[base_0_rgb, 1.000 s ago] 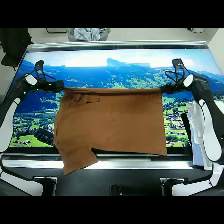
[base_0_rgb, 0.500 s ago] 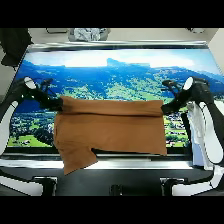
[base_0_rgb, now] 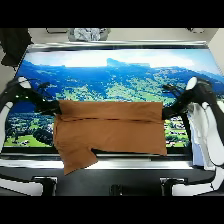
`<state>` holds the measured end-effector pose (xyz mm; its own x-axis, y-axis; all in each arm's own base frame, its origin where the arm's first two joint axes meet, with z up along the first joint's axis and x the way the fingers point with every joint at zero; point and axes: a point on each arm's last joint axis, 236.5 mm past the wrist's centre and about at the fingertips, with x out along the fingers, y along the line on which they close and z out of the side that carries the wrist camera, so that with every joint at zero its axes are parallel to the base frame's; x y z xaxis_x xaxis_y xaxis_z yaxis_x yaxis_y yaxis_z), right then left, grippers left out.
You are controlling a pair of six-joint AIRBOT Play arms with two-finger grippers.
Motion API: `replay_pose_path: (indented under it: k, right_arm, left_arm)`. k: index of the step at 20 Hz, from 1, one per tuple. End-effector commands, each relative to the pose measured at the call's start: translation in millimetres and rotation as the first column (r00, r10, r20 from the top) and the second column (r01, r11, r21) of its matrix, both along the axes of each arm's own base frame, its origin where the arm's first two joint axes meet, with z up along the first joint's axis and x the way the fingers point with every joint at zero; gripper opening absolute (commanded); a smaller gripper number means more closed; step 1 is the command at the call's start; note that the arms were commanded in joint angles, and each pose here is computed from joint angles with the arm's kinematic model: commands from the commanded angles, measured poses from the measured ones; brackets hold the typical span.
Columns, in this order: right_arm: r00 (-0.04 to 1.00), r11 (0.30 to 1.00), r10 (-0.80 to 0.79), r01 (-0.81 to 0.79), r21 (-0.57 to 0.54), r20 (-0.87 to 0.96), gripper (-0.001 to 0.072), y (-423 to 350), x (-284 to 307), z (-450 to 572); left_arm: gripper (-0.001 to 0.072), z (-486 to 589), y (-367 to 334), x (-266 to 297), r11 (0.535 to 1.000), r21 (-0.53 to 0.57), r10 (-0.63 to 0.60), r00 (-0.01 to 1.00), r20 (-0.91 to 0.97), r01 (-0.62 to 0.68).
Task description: Fold the shirts.
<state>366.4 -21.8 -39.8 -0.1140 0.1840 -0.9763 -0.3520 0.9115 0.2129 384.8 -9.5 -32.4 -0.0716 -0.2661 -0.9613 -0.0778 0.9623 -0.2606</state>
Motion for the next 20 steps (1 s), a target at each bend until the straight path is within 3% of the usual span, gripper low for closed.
replay_pose_path:
  k: [1,3,5,9,16,18,20]
  right_arm:
    - [0.996,0.996,-0.049,0.054,0.068,-0.073,0.0572,-14,-40,33]
    - [0.993,0.993,-0.109,0.111,0.050,-0.053,0.0568,-24,-60,27]
    - [0.990,0.990,-0.131,0.133,0.051,-0.050,0.0564,-15,-87,5]
    - [0.986,0.990,-0.064,0.082,0.116,-0.151,0.0555,8,-141,-23]
    - [0.985,0.989,-0.060,0.080,0.120,-0.162,0.0555,10,-145,-24]
    - [0.985,0.994,-0.076,0.088,0.070,-0.157,0.0560,-1,-144,-28]
    - [0.979,0.996,-0.086,0.090,0.011,-0.183,0.0638,-13,-152,-31]
  left_arm:
    - [0.0494,24,16,-32,0.999,-0.014,0.044,0.998,-0.038,-0.045]
    - [0.0545,9,-3,-78,0.992,-0.093,0.078,0.991,-0.107,-0.088]
    - [0.0545,-19,-33,-128,0.976,-0.181,0.097,0.984,-0.150,-0.124]
    - [0.0543,-55,-39,-205,0.978,-0.163,0.103,0.978,-0.179,-0.133]
    - [0.0536,-61,-45,-203,0.971,-0.180,0.137,0.984,-0.118,-0.157]
    - [0.0535,-62,-57,-205,0.960,-0.211,0.156,0.978,-0.136,-0.183]
    - [0.0511,-69,-61,-210,0.967,-0.197,0.137,0.981,-0.138,-0.163]
